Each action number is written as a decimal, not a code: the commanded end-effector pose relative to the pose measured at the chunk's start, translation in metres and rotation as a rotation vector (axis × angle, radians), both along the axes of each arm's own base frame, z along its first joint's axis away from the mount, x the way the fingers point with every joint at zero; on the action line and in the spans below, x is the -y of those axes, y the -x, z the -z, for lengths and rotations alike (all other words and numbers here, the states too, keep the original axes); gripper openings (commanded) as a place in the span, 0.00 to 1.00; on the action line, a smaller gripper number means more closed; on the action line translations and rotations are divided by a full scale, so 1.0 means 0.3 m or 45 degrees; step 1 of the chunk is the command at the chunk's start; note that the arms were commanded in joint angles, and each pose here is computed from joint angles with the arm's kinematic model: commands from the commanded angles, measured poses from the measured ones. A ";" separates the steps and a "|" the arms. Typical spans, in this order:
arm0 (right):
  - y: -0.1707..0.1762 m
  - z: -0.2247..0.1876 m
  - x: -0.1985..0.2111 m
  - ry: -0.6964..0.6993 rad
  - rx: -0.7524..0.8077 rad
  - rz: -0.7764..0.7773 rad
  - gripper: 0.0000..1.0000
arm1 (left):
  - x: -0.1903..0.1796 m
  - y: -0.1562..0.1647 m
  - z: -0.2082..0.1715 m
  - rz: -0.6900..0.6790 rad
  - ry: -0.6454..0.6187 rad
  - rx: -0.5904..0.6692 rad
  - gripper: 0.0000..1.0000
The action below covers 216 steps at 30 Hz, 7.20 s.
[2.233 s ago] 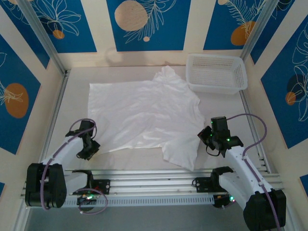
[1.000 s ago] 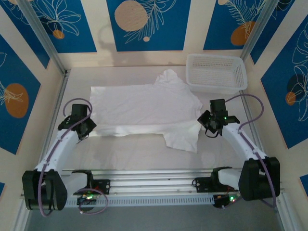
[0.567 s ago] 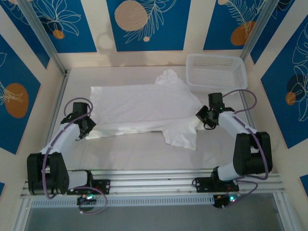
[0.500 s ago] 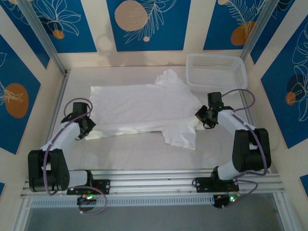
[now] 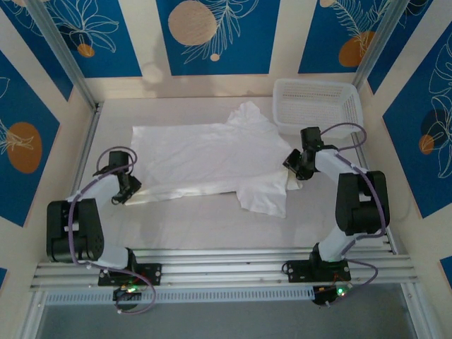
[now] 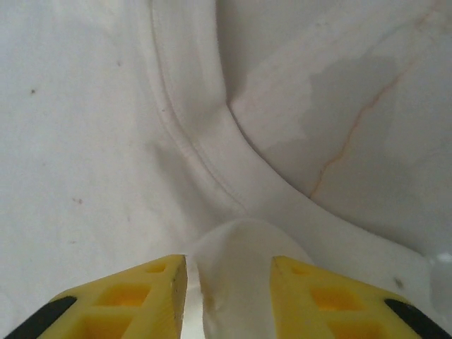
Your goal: Fold the inside-out t-shirt
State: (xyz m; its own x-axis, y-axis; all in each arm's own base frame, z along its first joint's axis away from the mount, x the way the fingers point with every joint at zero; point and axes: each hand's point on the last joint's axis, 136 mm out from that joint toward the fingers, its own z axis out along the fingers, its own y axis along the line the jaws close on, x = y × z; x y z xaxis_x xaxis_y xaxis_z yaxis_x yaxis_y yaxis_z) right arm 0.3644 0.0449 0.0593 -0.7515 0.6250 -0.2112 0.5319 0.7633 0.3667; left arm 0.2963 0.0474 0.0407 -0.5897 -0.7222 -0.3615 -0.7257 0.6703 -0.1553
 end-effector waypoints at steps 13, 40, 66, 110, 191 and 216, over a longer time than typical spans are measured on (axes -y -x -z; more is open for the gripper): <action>0.458 0.064 -0.102 0.004 -0.220 -0.043 0.46 | 0.385 0.062 -0.388 0.624 0.257 0.454 0.51; 0.247 -0.107 -0.350 -0.120 -0.043 -0.271 0.00 | 0.465 0.142 -0.315 0.791 0.227 0.405 0.58; -0.008 -0.028 -0.272 -0.139 0.011 -0.019 0.05 | 0.364 -0.052 -0.192 0.555 0.018 0.145 0.00; -0.175 -0.229 -0.166 0.513 0.246 -0.581 0.29 | 0.288 0.168 -0.389 0.539 0.056 0.484 0.70; -0.319 0.155 -0.180 0.487 0.122 -0.301 0.29 | 0.308 0.234 -0.283 0.567 0.126 0.411 0.71; -0.293 0.023 -0.184 0.420 0.263 -0.388 0.00 | 0.016 -0.256 -0.258 0.240 -0.153 0.162 0.66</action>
